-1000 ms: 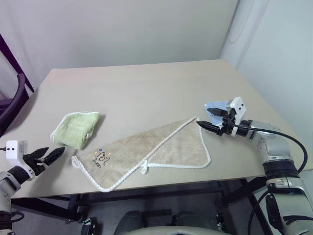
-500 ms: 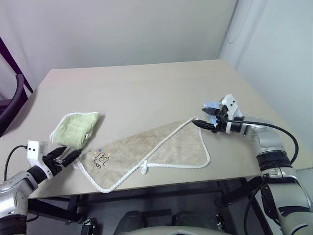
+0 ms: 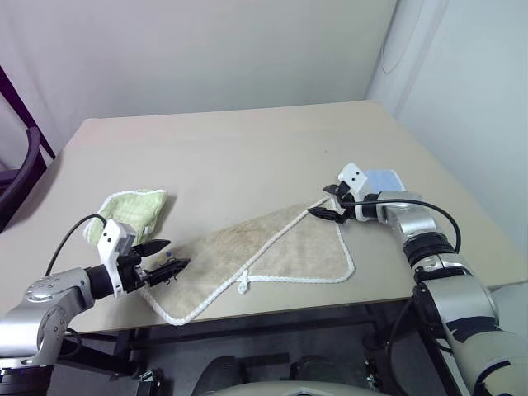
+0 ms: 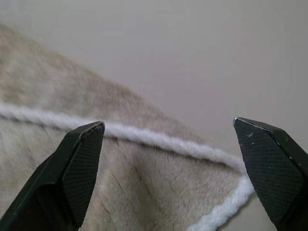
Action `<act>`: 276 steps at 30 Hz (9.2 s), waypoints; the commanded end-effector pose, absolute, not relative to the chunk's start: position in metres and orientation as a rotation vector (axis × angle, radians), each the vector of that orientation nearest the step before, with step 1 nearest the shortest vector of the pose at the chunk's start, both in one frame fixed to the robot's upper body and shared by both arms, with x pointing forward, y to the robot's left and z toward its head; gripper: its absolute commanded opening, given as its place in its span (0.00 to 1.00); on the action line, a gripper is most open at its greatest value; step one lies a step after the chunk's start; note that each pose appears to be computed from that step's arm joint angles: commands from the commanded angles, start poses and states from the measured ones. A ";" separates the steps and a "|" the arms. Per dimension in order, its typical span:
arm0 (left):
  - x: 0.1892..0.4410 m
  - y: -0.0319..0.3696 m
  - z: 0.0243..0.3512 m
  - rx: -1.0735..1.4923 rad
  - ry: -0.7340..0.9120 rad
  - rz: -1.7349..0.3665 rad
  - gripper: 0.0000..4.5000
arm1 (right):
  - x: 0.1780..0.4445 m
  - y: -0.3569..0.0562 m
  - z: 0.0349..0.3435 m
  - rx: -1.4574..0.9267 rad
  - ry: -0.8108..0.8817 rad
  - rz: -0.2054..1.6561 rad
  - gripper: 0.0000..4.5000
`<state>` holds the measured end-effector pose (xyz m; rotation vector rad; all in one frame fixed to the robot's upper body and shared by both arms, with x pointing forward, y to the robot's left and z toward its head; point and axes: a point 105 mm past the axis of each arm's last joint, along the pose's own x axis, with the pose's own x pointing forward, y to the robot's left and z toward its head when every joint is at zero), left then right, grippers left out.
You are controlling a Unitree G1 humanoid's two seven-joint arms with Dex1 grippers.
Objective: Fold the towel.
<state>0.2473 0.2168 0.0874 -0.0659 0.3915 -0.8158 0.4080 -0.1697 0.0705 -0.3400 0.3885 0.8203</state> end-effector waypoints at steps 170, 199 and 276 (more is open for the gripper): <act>0.333 0.280 0.212 -0.064 0.106 -0.540 0.00 | 0.474 -0.138 0.295 -0.028 -0.172 0.417 0.00; 0.406 0.279 0.232 -0.148 0.081 -0.679 0.00 | 0.429 -0.193 0.254 0.131 -0.214 0.578 0.00; 0.320 0.321 0.080 -0.147 0.507 -0.546 0.59 | 0.388 -0.187 0.096 -0.070 0.333 0.800 0.53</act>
